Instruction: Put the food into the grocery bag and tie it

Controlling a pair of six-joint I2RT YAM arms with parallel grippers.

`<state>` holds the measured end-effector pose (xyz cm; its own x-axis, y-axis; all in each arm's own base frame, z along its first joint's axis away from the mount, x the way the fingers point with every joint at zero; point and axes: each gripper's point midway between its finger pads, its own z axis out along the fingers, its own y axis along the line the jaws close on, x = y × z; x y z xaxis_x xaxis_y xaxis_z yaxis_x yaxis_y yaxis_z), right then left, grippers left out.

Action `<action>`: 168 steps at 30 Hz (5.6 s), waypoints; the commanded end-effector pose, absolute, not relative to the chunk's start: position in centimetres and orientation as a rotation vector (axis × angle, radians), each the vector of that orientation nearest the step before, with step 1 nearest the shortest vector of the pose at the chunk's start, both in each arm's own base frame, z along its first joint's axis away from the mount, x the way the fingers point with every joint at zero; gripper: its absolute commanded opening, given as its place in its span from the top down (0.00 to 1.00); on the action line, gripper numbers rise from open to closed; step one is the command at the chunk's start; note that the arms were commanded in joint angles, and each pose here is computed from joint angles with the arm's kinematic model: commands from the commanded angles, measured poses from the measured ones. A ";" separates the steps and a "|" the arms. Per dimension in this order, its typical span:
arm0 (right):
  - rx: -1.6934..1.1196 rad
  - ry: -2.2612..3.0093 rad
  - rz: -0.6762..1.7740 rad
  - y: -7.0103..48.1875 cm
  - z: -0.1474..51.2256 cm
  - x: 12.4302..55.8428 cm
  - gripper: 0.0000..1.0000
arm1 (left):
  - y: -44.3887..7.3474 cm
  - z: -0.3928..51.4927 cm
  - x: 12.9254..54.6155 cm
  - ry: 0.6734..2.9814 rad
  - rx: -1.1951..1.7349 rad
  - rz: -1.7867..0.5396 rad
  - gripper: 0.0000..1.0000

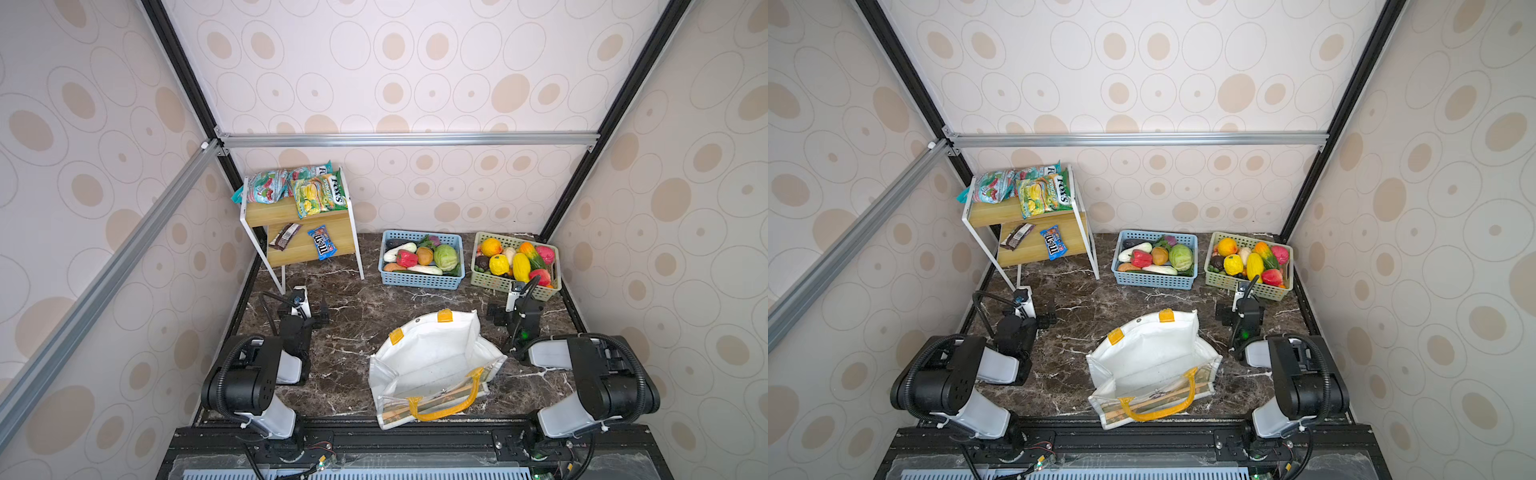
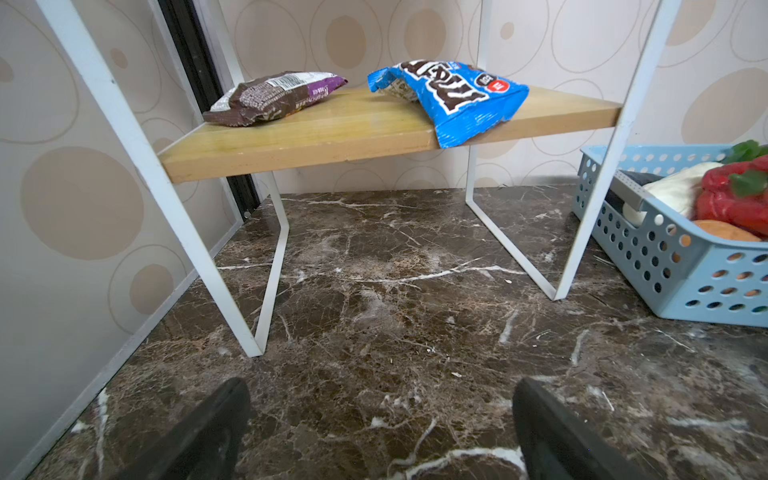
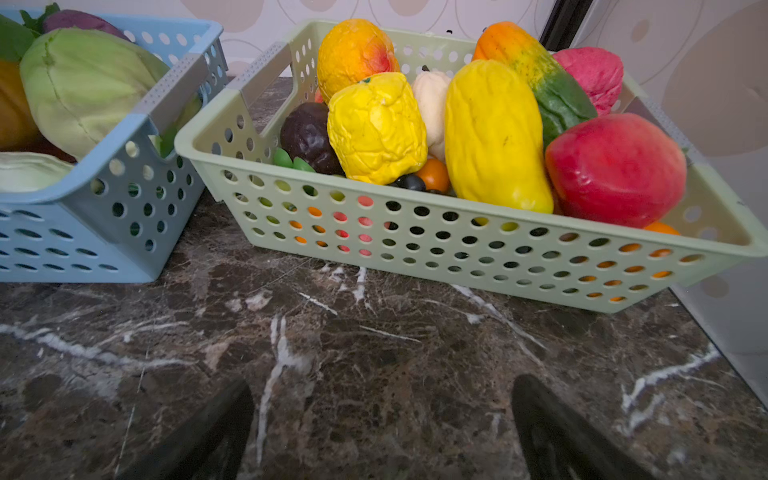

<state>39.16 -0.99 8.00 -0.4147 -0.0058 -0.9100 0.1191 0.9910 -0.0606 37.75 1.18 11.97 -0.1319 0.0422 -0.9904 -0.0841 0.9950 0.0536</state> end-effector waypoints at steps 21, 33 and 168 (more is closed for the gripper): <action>0.074 1.971 -0.135 -0.8 8.6 39.5 0.00 | 1.4 12.8 37.9 1.668 -0.025 0.115 0.01; 0.225 2.106 -0.220 -2.7 12.6 39.2 0.01 | 4.8 17.7 40.0 1.711 -0.270 0.202 0.01; -0.252 2.512 -0.129 16.8 11.6 56.8 0.20 | -10.7 20.0 35.2 2.434 -0.226 -0.171 0.40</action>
